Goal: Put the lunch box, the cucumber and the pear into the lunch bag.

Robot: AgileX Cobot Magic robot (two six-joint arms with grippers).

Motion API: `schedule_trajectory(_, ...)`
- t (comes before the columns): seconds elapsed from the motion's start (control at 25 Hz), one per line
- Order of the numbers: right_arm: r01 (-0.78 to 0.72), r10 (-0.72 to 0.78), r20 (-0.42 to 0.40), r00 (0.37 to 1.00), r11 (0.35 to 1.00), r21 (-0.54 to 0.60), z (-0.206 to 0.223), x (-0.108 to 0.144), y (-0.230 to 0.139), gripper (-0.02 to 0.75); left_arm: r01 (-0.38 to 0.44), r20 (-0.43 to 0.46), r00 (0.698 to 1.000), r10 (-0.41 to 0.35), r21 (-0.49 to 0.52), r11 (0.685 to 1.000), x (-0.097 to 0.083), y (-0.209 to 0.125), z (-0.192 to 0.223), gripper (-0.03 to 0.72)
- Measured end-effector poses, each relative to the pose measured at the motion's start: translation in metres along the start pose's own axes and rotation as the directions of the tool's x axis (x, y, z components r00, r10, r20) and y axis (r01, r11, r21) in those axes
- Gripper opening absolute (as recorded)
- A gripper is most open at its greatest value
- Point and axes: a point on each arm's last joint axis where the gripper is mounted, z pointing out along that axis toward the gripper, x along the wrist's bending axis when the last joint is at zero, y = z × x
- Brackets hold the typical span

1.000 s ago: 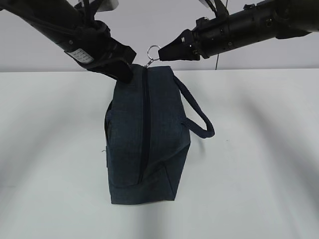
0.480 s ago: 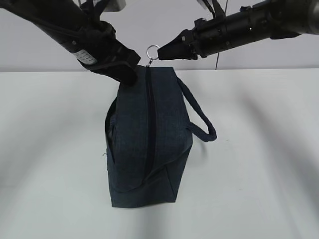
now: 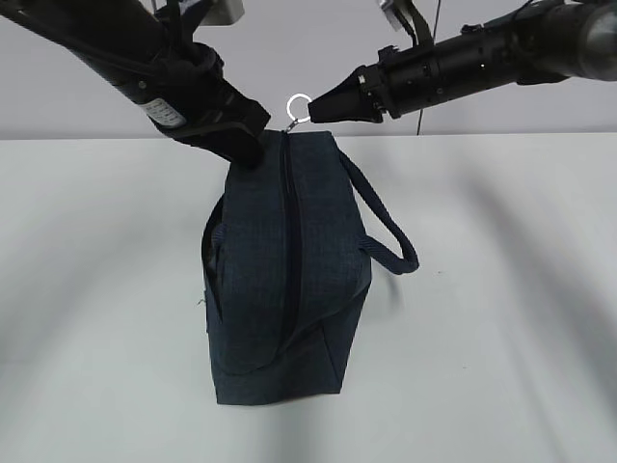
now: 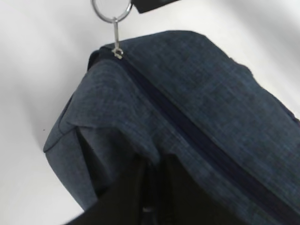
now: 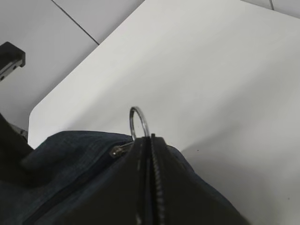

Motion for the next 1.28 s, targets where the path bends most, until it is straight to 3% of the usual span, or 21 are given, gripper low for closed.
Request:
schedule_trajectory(0.72, -0.007, 0.007, -0.014, 1.000, 1.000, 0.006, 0.001, -0.006, -0.003, 0.000, -0.024, -0.007, 1.000, 0.024, -0.006, 1.000, 0.000, 0.001, -0.001, 0.029)
schedule_trajectory(1.28, -0.058, 0.059, -0.030, 0.998, 0.998, 0.038, 0.014, -0.026, -0.025, 0.000, -0.046, -0.016, 0.999, 0.045, -0.016, 0.999, -0.001, 0.001, -0.007, 0.029)
